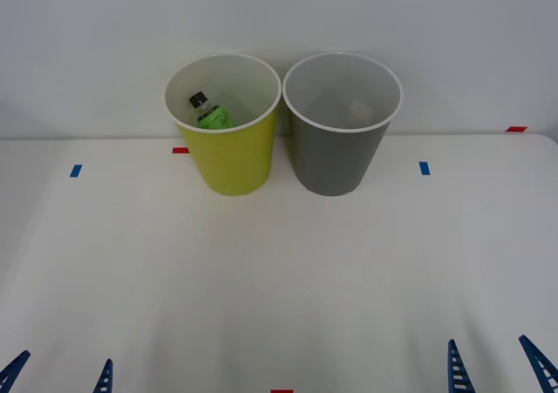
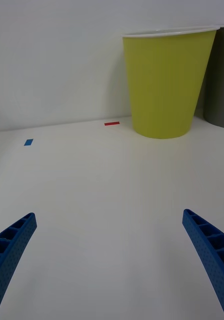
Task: Put cans in the gray bin and PET bottles in the light green bin.
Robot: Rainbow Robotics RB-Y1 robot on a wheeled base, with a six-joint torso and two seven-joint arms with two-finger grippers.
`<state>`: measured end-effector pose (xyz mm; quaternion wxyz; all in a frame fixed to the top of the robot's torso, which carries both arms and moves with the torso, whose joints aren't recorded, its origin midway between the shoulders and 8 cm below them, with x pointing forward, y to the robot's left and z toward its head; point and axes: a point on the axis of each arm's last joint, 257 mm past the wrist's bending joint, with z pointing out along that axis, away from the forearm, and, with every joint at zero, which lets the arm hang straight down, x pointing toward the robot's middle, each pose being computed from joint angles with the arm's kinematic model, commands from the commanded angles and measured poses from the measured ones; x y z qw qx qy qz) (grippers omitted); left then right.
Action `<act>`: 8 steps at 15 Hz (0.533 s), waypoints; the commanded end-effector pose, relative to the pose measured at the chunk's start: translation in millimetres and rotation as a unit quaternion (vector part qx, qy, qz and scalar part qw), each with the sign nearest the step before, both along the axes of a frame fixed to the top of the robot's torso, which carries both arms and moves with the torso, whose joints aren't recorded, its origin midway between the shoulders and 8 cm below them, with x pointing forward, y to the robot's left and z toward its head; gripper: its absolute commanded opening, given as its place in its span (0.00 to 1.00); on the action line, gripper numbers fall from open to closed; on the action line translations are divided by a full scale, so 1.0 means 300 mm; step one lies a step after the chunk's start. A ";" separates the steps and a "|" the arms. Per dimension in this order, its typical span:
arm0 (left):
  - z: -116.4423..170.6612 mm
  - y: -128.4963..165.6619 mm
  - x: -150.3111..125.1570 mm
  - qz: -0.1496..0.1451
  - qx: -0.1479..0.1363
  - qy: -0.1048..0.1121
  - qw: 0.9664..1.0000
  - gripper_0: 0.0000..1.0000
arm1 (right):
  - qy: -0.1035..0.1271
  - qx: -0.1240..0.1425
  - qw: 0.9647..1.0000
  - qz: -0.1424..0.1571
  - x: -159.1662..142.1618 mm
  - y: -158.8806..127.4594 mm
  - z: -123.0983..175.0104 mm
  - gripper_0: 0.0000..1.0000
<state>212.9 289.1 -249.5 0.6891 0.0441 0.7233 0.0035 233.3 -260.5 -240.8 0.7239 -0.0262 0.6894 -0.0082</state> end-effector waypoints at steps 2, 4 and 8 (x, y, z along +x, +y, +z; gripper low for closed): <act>0.000 0.000 0.000 0.000 0.000 0.000 1.000 1.00 | 0.000 0.000 1.000 0.000 0.000 0.000 0.000 0.82; 0.000 0.000 0.000 0.000 0.000 0.000 1.000 1.00 | 0.000 0.000 1.000 0.000 0.000 0.000 0.000 0.82; 0.000 0.000 0.000 0.000 0.000 0.000 1.000 1.00 | 0.000 0.000 1.000 0.000 0.000 0.000 0.000 0.82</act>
